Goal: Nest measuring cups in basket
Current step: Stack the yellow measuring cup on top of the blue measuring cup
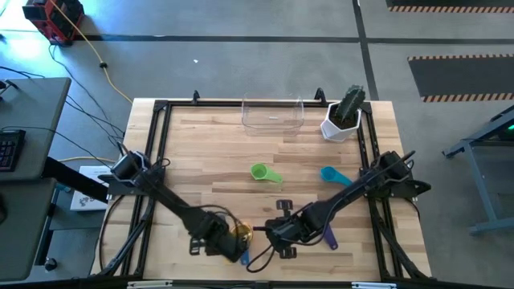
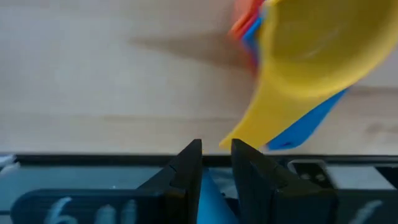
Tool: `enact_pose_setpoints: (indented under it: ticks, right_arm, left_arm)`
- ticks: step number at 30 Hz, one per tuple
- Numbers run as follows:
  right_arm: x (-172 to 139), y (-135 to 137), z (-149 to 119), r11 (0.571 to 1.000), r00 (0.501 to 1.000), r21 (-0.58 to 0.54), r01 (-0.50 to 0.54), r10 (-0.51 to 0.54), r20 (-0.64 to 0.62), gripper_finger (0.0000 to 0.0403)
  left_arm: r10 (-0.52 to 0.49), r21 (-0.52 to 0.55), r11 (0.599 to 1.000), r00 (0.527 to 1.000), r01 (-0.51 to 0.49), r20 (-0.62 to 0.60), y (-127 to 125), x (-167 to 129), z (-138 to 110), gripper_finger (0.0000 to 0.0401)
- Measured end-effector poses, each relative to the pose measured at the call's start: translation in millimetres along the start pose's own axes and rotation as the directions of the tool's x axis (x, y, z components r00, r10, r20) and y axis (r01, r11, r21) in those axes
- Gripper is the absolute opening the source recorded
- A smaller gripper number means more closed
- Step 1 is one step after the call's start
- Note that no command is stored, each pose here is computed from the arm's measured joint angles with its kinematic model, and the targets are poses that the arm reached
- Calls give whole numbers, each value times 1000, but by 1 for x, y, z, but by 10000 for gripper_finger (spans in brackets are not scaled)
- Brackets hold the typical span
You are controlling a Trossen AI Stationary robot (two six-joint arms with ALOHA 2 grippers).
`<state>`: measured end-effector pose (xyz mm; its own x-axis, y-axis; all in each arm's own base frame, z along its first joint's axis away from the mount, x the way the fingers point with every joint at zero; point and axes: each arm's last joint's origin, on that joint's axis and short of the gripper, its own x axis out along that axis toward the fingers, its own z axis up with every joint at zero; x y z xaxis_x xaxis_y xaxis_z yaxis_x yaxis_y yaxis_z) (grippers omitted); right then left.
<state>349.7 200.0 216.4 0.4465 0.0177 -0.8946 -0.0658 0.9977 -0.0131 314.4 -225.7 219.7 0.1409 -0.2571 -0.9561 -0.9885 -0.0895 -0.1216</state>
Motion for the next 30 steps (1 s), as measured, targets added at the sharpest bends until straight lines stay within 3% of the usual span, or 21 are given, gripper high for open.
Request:
enact_pose_setpoints:
  ticks: [9,15,21,30]
  right_arm:
    - [0,1,-1,999,1000,50,-7,7,-8,0]
    - [0,3,1,989,999,145,-35,34,10,0]
    - [-1,6,4,961,996,261,-91,85,35,0]
    - [15,18,-6,917,997,394,-63,79,-26,0]
  left_arm:
    - [39,21,999,999,-40,10,15,13,-17,78]
    - [62,154,986,997,-69,48,12,31,-13,78]
    - [64,236,969,996,-77,60,5,31,-4,78]
    - [78,375,922,996,-92,53,-7,37,8,78]
